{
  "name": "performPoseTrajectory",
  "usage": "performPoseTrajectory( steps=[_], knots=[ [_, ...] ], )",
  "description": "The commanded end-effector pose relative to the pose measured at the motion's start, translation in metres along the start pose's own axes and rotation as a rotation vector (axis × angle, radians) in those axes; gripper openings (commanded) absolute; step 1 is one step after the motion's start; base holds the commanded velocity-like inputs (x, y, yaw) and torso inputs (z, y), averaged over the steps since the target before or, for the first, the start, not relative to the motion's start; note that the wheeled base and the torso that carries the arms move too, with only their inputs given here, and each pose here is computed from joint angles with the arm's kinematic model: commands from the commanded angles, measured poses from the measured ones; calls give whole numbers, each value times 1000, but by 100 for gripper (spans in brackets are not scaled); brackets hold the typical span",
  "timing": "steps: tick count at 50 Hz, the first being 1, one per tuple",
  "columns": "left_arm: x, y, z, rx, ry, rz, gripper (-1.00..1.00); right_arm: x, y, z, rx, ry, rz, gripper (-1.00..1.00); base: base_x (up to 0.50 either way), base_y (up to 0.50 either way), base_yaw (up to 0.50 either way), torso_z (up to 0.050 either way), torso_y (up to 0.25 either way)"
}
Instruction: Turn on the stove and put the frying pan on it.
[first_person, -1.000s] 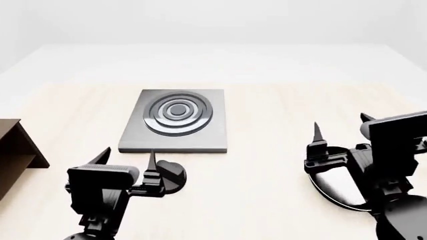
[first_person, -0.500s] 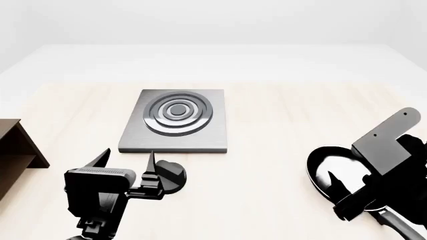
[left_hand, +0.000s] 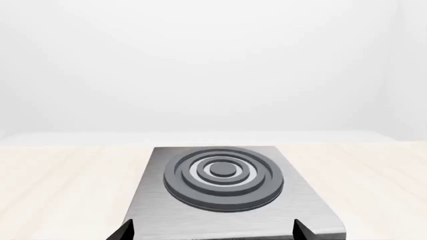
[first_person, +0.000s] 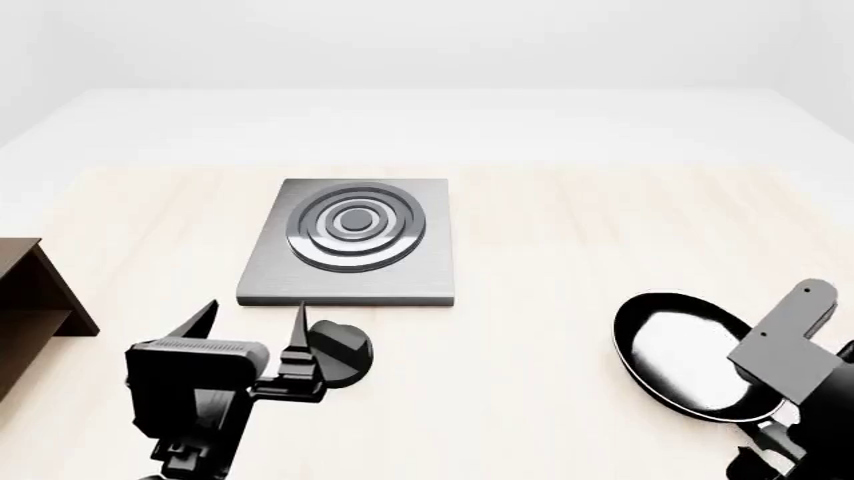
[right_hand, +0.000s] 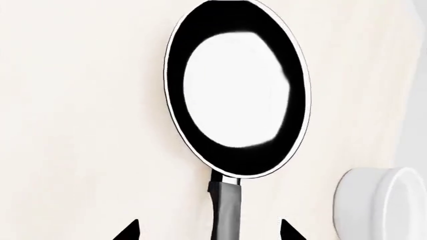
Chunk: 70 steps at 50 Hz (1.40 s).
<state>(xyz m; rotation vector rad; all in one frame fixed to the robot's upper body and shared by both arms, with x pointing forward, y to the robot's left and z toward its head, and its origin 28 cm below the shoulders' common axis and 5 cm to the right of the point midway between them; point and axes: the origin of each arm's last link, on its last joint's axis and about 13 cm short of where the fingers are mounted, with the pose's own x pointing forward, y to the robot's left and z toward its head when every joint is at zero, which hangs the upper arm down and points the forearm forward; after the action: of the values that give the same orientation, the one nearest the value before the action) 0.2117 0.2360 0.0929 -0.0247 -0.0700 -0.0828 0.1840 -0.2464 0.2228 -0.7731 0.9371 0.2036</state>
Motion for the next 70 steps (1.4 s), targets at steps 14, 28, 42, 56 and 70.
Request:
performPoseTrajectory(
  steps=[14,28,42,56,70],
  knots=[
    [0,2,-2,8,5,13,100,17,-8,-19,-65,90,-76,100,0,0,0,0,0],
    [-1,2,-4,10,8,13,100,22,-11,-25,-54,52,-106,100,0,0,0,0,0],
    [-1,3,-6,12,11,16,100,28,-16,-28,-22,101,-137,100,0,0,0,0,0],
    [-1,3,-7,13,16,21,100,53,-5,-36,-12,117,-76,100,0,0,0,0,0],
    [-1,3,-7,18,20,19,100,70,-4,-42,14,106,-120,100,0,0,0,0,0]
  ],
)
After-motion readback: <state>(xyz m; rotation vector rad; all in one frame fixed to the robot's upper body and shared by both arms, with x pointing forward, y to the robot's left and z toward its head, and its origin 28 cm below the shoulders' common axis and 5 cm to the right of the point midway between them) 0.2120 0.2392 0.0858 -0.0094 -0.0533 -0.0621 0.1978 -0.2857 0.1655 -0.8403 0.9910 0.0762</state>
